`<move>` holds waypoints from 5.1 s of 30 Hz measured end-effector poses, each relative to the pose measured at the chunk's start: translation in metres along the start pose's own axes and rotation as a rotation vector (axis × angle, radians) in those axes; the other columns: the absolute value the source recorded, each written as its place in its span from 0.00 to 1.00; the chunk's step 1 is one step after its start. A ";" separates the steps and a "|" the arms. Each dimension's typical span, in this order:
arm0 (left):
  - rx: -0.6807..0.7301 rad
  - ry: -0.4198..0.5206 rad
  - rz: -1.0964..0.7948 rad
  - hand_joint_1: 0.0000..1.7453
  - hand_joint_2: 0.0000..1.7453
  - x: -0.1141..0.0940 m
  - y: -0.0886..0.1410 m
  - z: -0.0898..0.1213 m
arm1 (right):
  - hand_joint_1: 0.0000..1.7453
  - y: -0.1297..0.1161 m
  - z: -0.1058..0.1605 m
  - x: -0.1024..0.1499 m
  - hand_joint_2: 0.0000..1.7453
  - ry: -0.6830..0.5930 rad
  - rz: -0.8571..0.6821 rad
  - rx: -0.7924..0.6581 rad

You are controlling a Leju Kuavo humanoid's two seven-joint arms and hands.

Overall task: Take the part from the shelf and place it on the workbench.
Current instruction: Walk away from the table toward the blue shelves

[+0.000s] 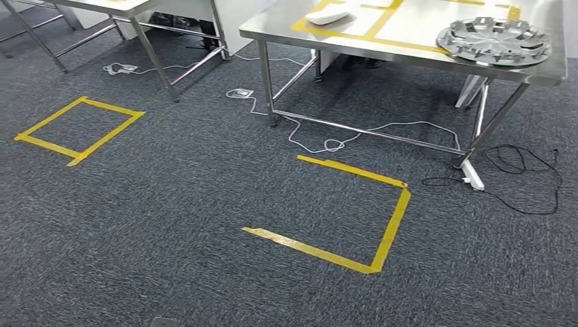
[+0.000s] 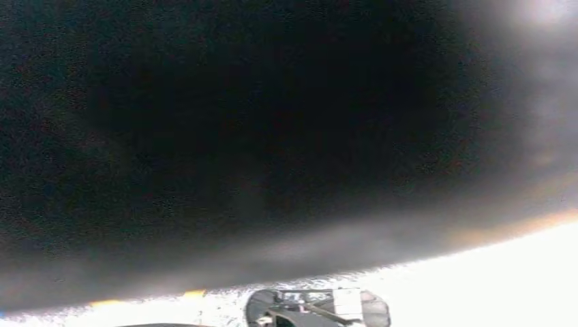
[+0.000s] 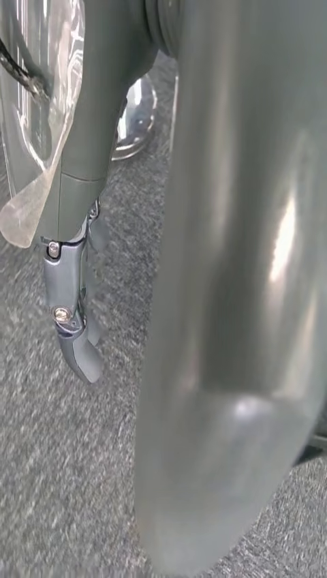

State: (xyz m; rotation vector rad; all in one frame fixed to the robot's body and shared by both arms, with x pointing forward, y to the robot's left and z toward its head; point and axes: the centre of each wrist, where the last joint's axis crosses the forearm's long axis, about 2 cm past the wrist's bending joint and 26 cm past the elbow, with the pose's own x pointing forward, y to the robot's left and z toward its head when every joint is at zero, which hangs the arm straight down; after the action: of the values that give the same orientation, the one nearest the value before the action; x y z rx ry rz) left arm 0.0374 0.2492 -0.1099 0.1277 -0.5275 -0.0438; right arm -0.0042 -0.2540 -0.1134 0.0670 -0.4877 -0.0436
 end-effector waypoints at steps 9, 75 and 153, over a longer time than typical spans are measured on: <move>-0.006 -0.004 -0.012 0.00 0.00 0.002 0.001 -0.001 | 0.00 -0.001 -0.002 0.004 0.00 -0.004 0.025 0.010; 0.008 0.017 -0.011 0.00 0.00 0.002 0.002 -0.001 | 0.00 -0.005 -0.002 0.004 0.00 0.010 0.054 0.019; 0.023 0.035 0.006 0.00 0.00 0.000 0.003 0.000 | 0.00 -0.008 -0.003 0.006 0.00 0.009 0.080 0.037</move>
State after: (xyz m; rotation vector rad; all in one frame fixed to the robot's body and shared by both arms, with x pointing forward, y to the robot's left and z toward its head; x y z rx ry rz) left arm 0.0375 0.2517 -0.1101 0.1493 -0.4931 -0.0297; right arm 0.0020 -0.2618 -0.1138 0.0840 -0.4815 0.0443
